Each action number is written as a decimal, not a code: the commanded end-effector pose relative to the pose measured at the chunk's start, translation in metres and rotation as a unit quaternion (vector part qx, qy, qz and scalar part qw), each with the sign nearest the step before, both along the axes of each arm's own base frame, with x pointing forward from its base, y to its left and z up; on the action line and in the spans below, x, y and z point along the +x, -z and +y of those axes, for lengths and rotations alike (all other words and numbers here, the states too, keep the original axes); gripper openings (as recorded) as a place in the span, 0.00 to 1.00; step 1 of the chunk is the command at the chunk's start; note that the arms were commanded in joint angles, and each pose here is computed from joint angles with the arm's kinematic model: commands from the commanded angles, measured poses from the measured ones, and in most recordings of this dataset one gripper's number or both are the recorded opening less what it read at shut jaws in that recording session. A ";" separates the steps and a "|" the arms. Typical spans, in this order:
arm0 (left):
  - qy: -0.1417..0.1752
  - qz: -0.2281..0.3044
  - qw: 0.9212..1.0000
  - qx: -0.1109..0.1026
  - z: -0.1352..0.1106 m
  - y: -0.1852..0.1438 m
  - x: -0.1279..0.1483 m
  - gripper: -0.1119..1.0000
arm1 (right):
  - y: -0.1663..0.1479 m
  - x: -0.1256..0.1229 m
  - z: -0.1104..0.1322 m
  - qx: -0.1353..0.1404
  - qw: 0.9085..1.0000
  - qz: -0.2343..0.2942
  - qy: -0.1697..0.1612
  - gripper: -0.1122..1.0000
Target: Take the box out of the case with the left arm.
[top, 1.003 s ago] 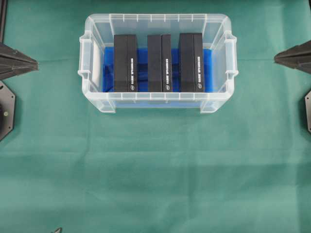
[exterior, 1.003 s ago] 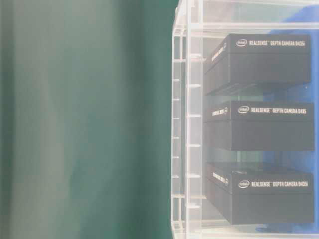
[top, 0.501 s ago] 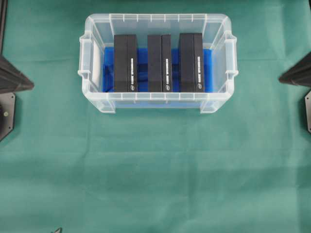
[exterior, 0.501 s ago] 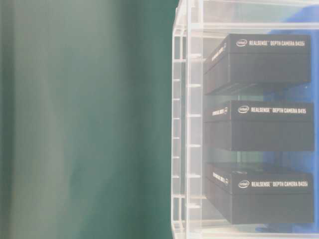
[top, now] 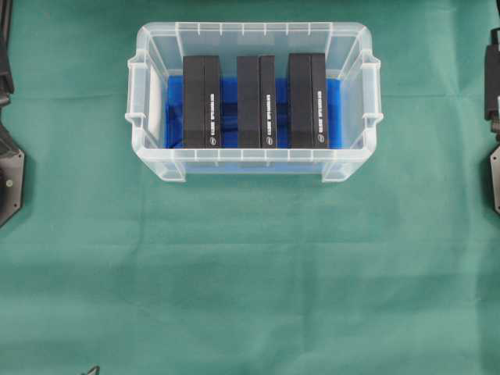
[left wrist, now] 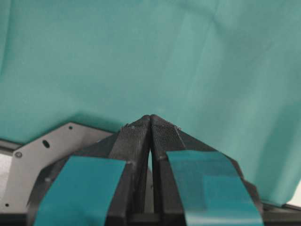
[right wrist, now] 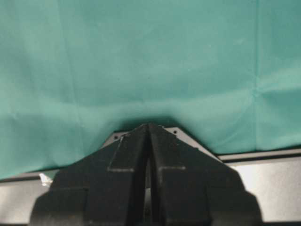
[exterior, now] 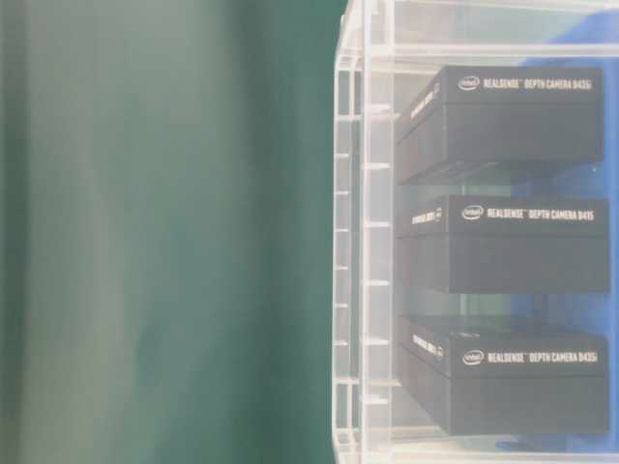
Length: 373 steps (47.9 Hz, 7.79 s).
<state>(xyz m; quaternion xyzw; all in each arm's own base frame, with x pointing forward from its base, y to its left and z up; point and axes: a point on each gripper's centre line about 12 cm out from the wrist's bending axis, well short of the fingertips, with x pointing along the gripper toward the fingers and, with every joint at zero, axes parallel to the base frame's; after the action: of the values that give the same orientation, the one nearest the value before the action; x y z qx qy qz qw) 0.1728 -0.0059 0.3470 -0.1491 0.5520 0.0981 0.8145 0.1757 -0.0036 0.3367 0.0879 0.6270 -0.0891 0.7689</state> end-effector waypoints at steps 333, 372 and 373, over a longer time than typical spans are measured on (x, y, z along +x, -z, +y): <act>-0.510 0.039 0.850 -0.124 0.104 0.020 0.283 0.98 | -0.012 -0.010 -0.005 -0.021 1.000 -0.012 0.011 0.10; -0.518 0.062 0.846 -0.110 0.109 0.045 0.282 0.98 | -0.012 -0.010 -0.005 -0.021 1.000 -0.012 0.011 0.10; -0.518 0.062 0.846 -0.110 0.109 0.047 0.282 0.98 | -0.012 -0.010 -0.005 -0.021 1.000 -0.012 0.011 0.10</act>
<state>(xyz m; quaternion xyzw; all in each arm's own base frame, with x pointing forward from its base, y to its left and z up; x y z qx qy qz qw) 0.4577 0.1004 0.2912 -0.4897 0.4645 0.4557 0.5802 0.1649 -0.0087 0.3419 0.0787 0.6229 -0.1087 0.7707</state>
